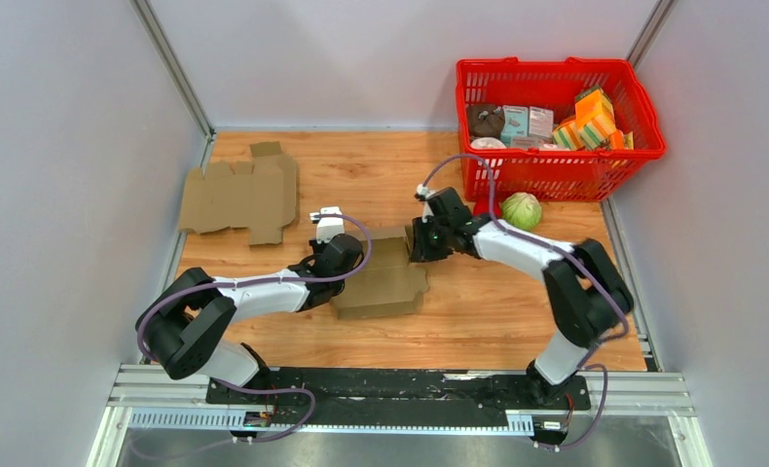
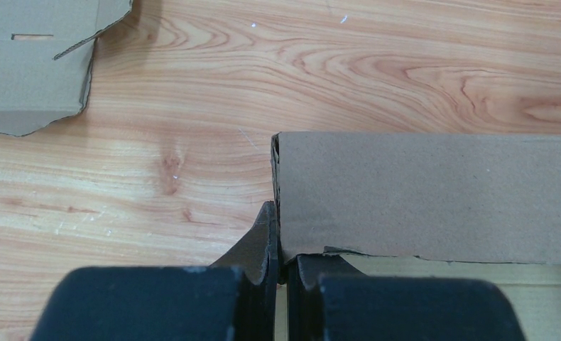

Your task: Fold the paper box

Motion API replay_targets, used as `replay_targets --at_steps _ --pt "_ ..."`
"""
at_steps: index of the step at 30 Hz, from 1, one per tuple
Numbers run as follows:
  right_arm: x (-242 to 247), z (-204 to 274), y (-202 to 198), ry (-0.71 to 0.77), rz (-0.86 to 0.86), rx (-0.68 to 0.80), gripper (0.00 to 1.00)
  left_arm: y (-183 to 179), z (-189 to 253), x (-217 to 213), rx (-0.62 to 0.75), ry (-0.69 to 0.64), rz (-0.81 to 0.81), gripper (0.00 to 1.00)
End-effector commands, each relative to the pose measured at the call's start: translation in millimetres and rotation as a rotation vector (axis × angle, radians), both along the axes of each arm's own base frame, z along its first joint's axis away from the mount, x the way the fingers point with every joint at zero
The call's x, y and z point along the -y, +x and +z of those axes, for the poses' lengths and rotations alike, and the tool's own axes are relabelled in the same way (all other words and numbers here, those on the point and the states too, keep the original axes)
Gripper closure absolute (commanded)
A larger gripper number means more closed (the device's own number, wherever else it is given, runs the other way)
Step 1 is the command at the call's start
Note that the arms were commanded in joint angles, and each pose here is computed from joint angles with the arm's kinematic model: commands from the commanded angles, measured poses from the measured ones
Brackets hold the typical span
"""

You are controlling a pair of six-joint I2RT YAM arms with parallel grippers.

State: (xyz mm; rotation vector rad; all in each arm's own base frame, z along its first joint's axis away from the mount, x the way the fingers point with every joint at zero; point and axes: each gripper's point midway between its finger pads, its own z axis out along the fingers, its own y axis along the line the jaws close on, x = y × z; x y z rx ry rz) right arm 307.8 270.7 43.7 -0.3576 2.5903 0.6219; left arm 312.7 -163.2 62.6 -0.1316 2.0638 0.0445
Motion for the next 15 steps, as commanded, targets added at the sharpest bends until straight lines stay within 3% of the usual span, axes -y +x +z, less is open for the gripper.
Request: replay_targets --at_steps 1,4,8,12,15 --pt "34.4 81.9 4.2 0.05 -0.065 0.183 0.61 -6.0 -3.2 6.0 -0.024 -0.016 -0.035 1.0" --pt "77.1 97.7 18.7 0.022 -0.195 0.254 0.53 -5.9 -2.9 5.1 -0.021 -0.013 -0.037 1.0" --pt "126.8 85.8 51.2 -0.165 -0.341 0.326 0.58 -5.0 -4.3 9.8 -0.026 -0.022 -0.052 1.0" --pt "96.4 60.8 76.0 -0.143 -0.213 0.289 0.69 -4.8 -7.7 13.0 -0.034 -0.025 -0.061 1.0" --pt "71.0 48.4 74.8 -0.132 -0.086 0.301 0.71 -4.3 -6.4 11.8 -0.032 -0.016 -0.062 1.0"
